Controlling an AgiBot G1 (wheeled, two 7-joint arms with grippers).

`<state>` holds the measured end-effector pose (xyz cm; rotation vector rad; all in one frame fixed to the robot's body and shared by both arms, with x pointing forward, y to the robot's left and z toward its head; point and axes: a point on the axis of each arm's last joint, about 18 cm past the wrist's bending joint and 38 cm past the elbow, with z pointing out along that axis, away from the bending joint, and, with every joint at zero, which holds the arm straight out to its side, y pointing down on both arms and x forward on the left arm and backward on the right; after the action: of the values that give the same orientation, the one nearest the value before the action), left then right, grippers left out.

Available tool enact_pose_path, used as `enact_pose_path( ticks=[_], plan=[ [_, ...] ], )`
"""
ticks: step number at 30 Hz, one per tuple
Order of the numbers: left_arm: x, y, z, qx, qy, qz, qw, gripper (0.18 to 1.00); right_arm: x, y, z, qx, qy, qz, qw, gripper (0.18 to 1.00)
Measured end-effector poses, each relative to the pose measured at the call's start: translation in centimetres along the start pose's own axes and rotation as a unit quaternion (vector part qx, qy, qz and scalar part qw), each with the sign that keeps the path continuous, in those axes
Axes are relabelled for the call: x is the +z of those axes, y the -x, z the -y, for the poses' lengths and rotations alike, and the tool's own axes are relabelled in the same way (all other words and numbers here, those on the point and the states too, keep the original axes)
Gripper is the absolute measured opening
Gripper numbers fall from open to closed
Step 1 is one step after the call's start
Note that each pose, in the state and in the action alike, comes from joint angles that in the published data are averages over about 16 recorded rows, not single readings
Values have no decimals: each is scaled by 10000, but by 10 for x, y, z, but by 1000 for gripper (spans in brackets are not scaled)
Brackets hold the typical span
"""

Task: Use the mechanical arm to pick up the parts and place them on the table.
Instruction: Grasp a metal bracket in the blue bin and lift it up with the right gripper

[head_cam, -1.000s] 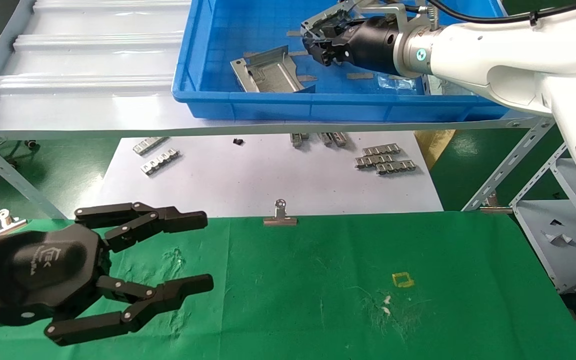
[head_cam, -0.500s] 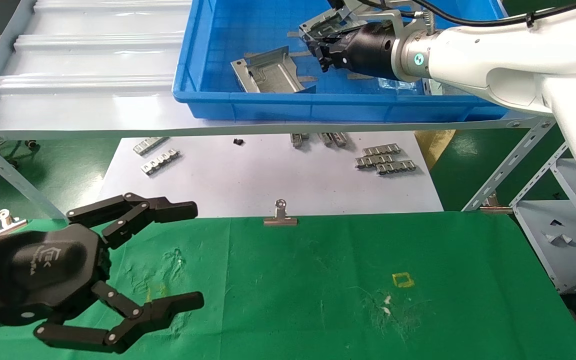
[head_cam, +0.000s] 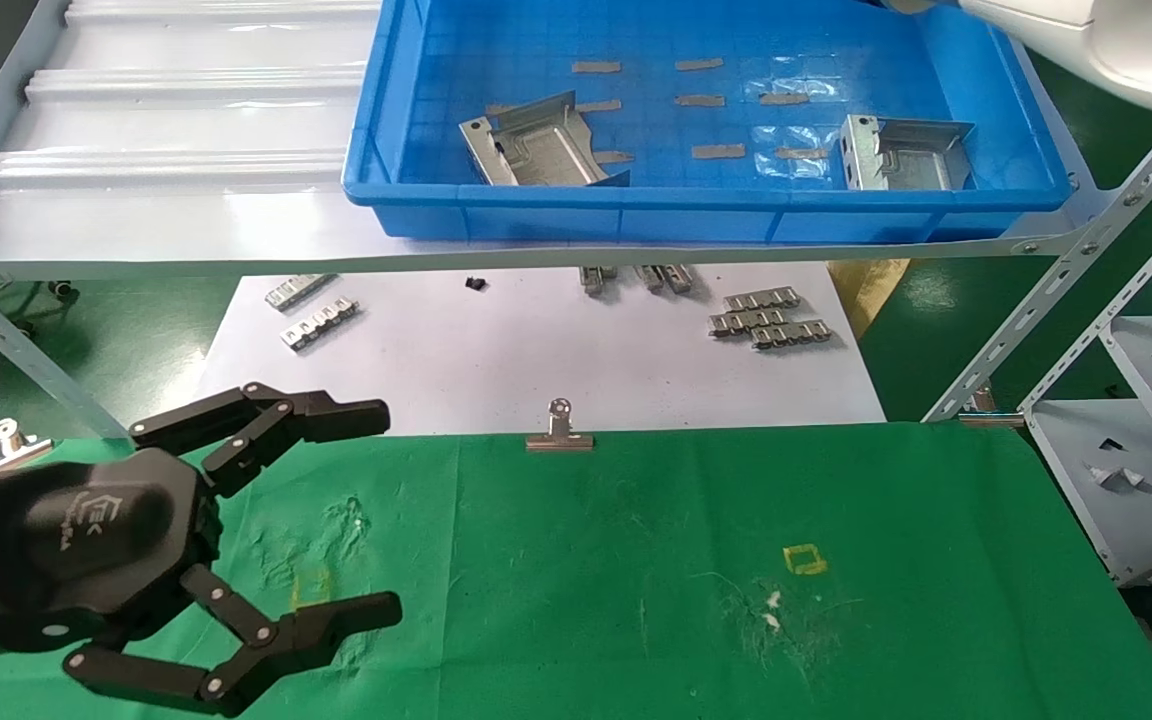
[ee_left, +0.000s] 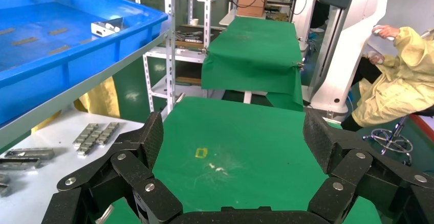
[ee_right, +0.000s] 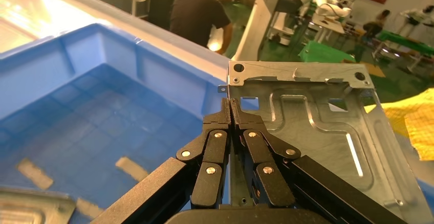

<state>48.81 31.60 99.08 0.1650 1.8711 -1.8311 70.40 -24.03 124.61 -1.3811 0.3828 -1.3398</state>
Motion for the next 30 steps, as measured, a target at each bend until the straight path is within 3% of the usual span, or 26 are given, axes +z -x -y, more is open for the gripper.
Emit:
enact_pose_path(
  ticks=[4,9,18,30],
  plan=[
    [0,0,0,0,0,0,10000,998,-25,-10,3,-170,-76,412,9990,193],
    [0,0,0,0,0,0,10000,1000,-68,-9,0,-414,-203,1273,9908,193],
    [0,0,0,0,0,0,10000,1001,-145,8,-21,-835,-364,2733,9576,192],
    [0,0,0,0,0,0,10000,1001,-226,35,-70,-1069,89,3680,9236,192]
  ],
)
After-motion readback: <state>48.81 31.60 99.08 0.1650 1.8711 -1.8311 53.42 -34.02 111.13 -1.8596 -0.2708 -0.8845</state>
